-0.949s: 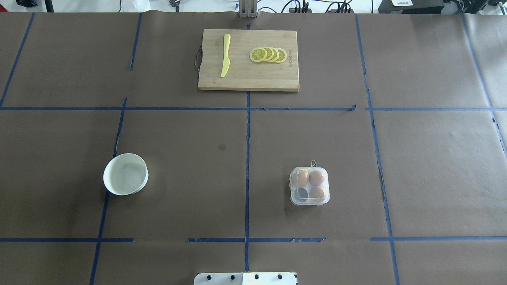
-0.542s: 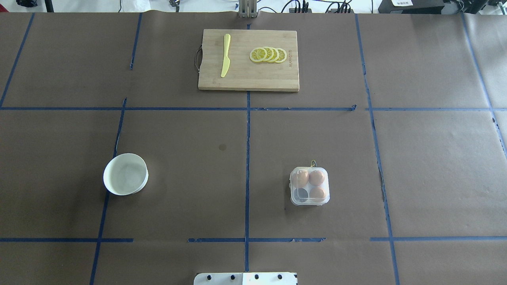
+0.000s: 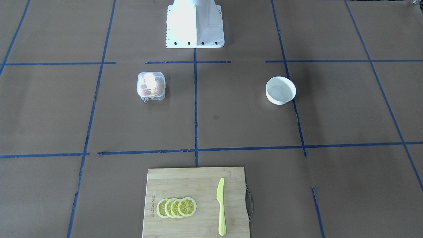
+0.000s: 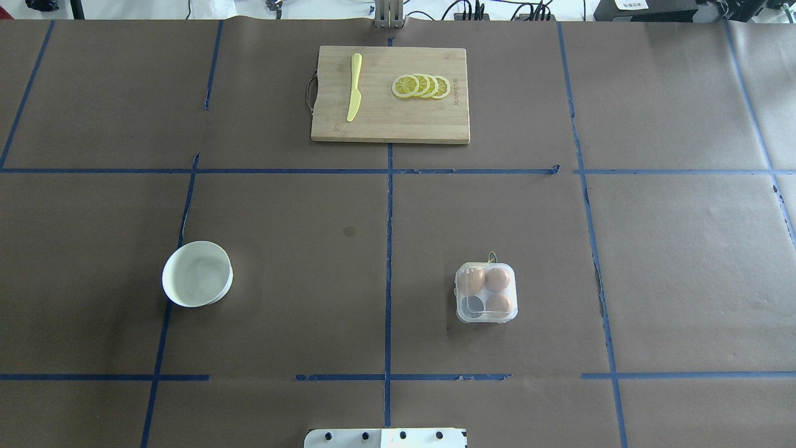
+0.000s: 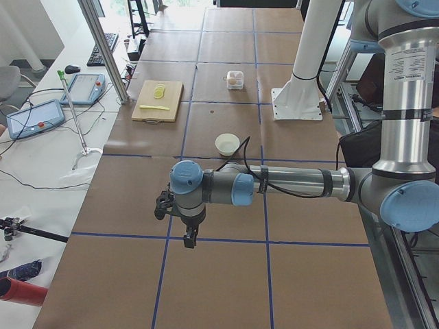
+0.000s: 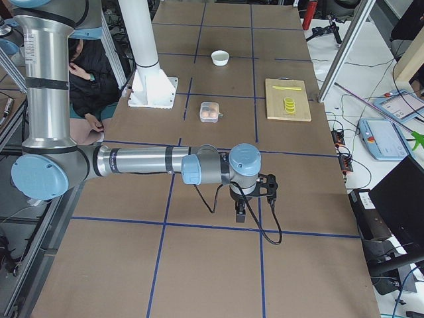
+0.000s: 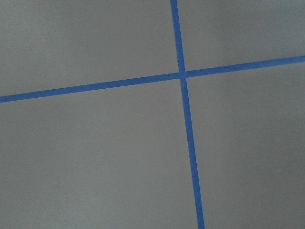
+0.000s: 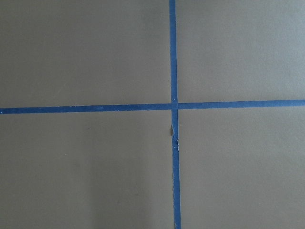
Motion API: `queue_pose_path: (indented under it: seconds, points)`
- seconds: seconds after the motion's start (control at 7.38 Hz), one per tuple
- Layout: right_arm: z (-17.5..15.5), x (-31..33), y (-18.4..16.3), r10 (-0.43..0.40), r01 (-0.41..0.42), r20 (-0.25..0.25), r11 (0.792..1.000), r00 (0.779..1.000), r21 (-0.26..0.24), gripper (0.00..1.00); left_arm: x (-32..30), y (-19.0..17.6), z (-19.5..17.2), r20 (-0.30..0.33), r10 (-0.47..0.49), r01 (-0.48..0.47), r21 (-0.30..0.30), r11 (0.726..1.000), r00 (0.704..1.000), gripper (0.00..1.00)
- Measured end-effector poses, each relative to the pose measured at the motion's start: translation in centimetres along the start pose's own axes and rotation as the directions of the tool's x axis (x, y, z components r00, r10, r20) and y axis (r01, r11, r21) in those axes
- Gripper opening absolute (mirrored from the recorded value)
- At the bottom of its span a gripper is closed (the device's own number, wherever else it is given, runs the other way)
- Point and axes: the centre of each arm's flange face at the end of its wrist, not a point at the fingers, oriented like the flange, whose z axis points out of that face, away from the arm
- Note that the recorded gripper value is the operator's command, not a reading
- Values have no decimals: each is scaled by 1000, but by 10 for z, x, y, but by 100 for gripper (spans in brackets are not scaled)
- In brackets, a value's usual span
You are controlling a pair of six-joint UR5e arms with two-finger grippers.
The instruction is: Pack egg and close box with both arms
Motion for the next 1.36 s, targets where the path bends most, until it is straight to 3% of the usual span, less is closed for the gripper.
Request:
queue_pose_path:
  seconds: [0.68, 1.36]
  points:
    - [24, 2, 0, 7, -7, -2, 999, 1000, -35, 100, 1, -1, 0, -2, 1, -1, 1, 1000, 1000, 100]
    - [24, 2, 0, 4, -4, -2, 999, 1000, -34, 100, 7, -6, -8, 1, 45, -45, 54, 998, 999, 100]
